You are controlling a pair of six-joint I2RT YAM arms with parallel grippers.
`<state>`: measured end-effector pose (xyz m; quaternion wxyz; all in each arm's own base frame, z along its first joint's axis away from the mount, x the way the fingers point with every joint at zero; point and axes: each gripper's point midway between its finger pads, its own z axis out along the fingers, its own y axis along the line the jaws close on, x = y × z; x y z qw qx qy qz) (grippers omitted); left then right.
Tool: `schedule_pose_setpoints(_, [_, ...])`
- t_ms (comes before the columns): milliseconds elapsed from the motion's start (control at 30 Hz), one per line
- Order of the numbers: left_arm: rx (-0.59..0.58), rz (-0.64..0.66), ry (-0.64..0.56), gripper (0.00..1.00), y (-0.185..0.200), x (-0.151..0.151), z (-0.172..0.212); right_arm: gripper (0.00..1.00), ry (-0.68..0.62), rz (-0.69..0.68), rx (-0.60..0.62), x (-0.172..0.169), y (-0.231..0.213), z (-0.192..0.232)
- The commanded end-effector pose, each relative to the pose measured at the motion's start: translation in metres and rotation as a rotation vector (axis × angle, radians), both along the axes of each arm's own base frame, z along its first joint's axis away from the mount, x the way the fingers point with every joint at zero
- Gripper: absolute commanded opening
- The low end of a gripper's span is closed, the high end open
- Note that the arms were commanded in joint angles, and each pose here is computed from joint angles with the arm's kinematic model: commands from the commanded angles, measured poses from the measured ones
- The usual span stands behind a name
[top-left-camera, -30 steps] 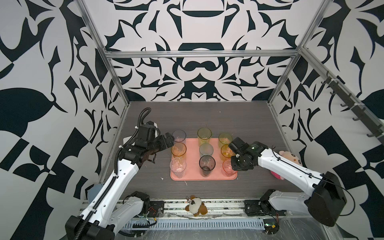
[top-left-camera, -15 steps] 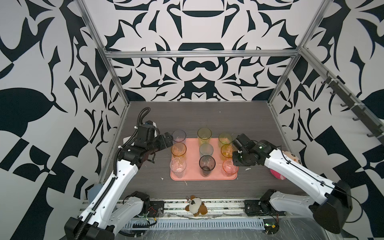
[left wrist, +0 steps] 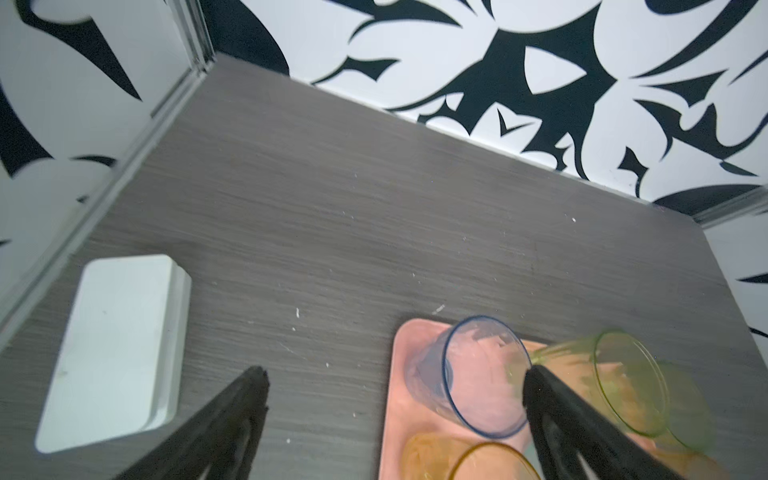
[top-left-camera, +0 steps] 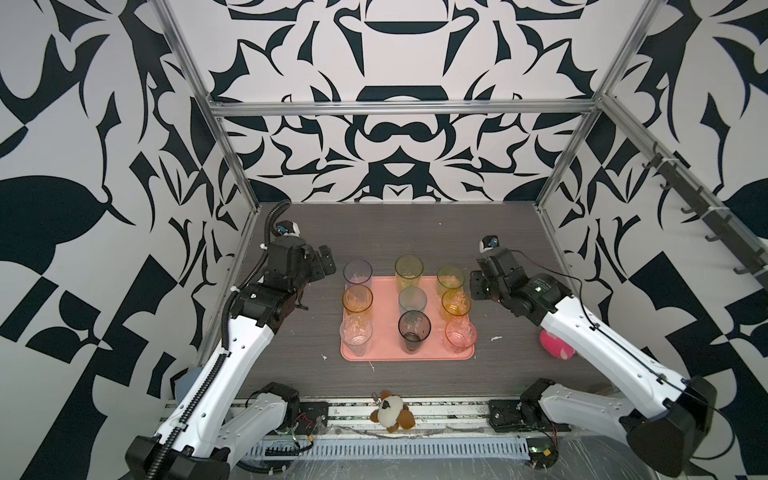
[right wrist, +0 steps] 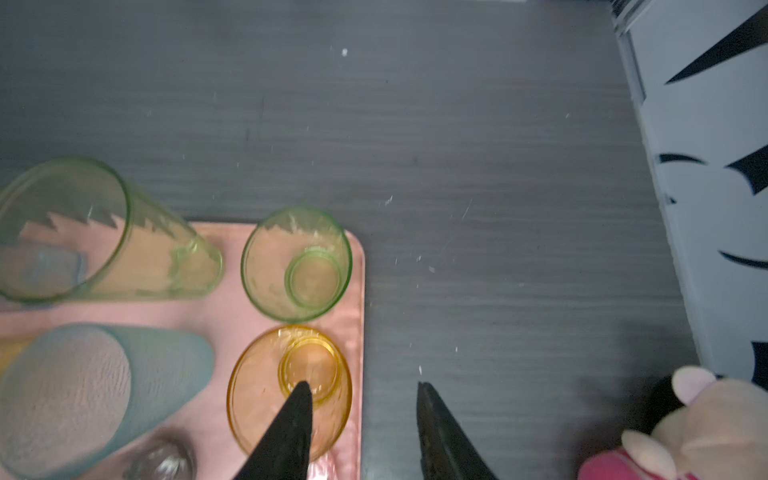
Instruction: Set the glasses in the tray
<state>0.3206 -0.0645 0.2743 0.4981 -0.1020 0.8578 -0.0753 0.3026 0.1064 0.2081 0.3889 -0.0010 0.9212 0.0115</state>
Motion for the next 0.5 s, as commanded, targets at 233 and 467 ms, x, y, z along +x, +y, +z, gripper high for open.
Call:
schedule_pose_setpoints(233, [0.32,0.302,-0.241,0.99,0.08,0.028,-0.002,0.75,-0.297,-0.187,-0.068,0.075,-0.069,0.013])
schedule_pose_setpoints(467, [0.363,0.298,-0.248,0.99,0.107,0.039,-0.047,0.87,-0.323,-0.307,-0.142,0.085,-0.112,-0.018])
